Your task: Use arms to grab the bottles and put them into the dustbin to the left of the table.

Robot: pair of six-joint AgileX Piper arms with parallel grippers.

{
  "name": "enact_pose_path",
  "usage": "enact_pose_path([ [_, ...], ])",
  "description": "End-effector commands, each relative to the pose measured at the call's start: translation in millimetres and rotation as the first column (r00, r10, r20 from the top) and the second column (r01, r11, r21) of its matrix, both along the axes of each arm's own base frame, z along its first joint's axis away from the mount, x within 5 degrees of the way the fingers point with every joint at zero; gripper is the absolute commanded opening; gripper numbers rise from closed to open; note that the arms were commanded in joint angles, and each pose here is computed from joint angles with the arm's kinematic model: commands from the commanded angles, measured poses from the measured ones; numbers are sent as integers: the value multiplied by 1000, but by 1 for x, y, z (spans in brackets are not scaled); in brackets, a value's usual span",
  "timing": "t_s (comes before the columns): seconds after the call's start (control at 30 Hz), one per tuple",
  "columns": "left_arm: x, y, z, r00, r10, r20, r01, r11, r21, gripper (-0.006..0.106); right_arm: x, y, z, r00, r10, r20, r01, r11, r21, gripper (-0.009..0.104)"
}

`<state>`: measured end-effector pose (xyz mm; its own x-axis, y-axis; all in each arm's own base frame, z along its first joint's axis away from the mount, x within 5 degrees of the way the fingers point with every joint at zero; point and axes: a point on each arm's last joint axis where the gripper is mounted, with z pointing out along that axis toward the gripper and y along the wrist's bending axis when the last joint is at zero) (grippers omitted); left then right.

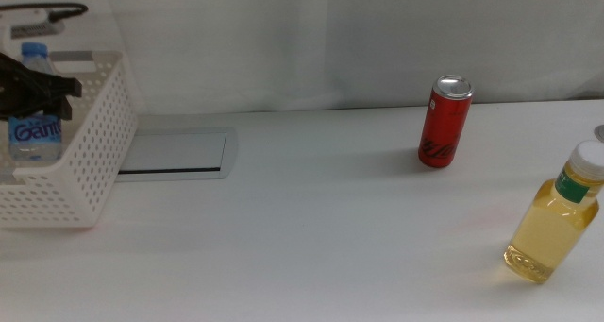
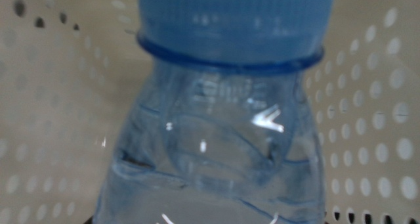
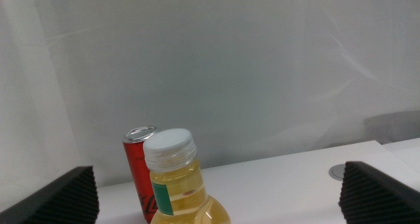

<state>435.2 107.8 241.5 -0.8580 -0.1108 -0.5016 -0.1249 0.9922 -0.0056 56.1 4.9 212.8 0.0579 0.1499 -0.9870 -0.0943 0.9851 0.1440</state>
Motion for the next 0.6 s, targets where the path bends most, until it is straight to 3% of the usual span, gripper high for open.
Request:
enact_pose_path([
  [0.0,6,2,4,998,6,58,-6,1000,9,-3,-1,0,-11,1000,-4,-4,4,1000,-11,103],
  [0.33,10,3,-3,998,9,69,-10,1000,11,-3,-1,0,-12,1000,-3,-8,3,1000,-11,103],
  [0.47,10,3,-3,998,3,68,-4,1000,16,8,-1,0,-12,1000,-3,-8,3,1000,-11,103],
  [0.5,11,3,-3,998,1,68,-2,1000,16,75,-1,0,-12,1000,-3,-8,3,1000,-11,103],
  [0.57,11,3,-3,998,1,70,-2,1000,16,90,-1,0,-12,1000,-3,-8,3,1000,-11,103],
])
